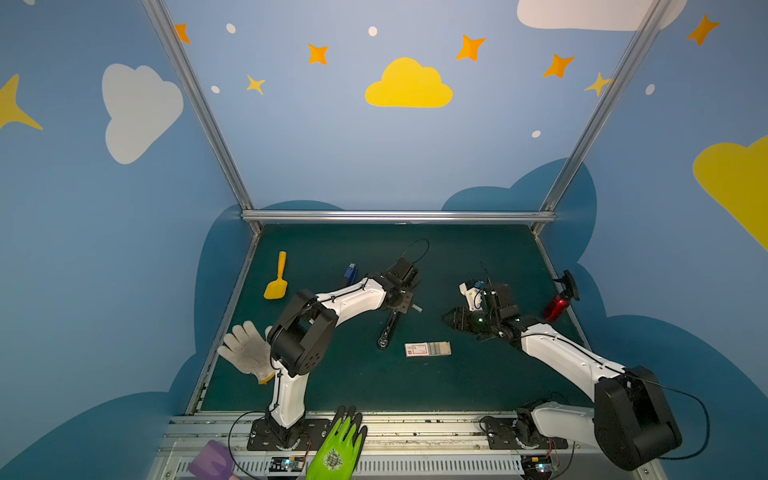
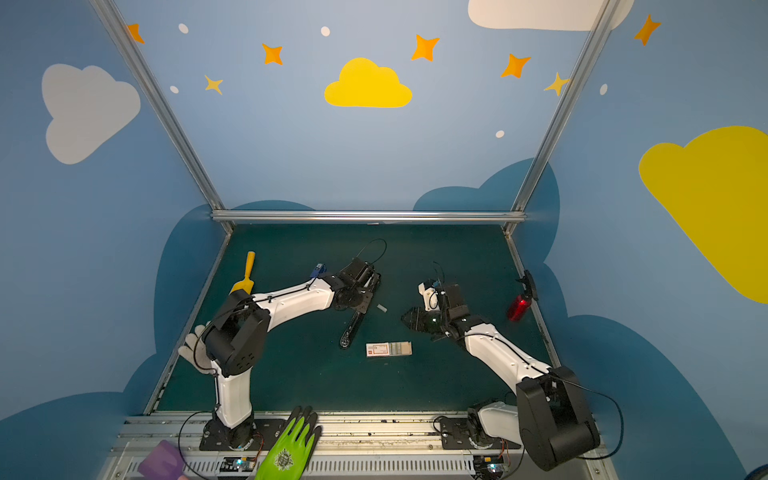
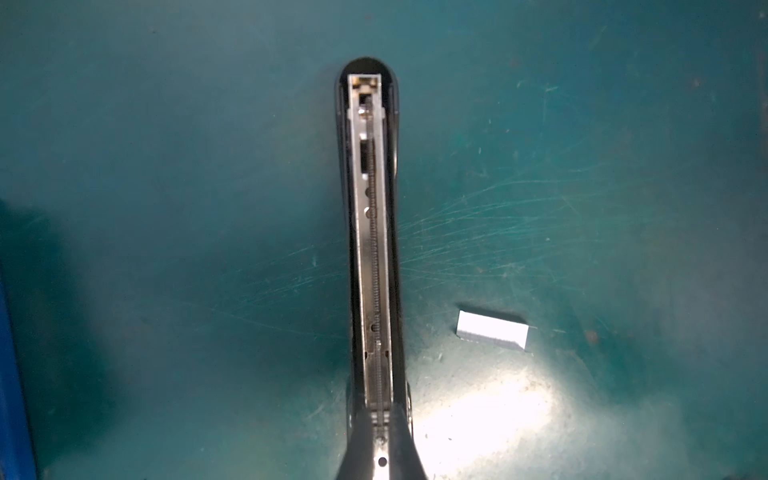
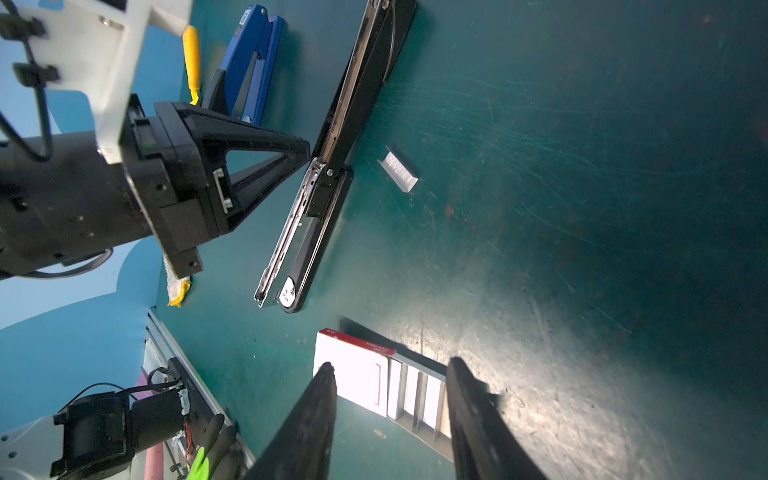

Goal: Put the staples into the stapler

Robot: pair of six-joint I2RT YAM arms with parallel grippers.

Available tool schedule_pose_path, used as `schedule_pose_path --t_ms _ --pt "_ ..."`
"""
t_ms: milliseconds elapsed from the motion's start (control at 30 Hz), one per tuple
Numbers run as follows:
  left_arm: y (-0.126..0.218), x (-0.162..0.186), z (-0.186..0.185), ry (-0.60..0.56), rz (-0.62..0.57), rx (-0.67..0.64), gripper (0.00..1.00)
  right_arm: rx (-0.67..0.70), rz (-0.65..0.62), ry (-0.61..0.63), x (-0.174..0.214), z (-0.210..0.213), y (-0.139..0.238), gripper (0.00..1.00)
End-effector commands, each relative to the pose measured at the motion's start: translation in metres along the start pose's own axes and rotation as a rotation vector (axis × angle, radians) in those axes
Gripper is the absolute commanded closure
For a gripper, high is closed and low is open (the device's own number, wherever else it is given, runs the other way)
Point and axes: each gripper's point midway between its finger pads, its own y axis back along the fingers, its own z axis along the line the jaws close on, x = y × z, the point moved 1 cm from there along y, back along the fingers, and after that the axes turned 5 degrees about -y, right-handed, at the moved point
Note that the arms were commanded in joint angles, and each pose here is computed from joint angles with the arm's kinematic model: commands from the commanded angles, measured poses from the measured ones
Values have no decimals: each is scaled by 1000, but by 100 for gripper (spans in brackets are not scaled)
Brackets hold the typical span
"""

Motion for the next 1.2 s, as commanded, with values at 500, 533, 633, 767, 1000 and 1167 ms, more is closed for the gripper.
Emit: schedule_pose_path --t_ms 500,533,633,767,1000,1167 --pt "79 54 24 321 -42 38 55 204 240 35 -28 -8 -42 49" --pt "82 60 27 345 -44 41 54 216 258 46 -29 -8 -47 47" --pt "92 79 38 415 -52 42 52 263 308 84 -33 -8 -63 46" --pt "105 97 55 505 -83 32 49 324 365 166 -35 0 -83 46" --pt "111 118 69 589 -93 44 49 352 418 269 -34 13 -109 47" --pt "113 121 73 613 -96 58 49 405 443 323 -30 8 -122 48"
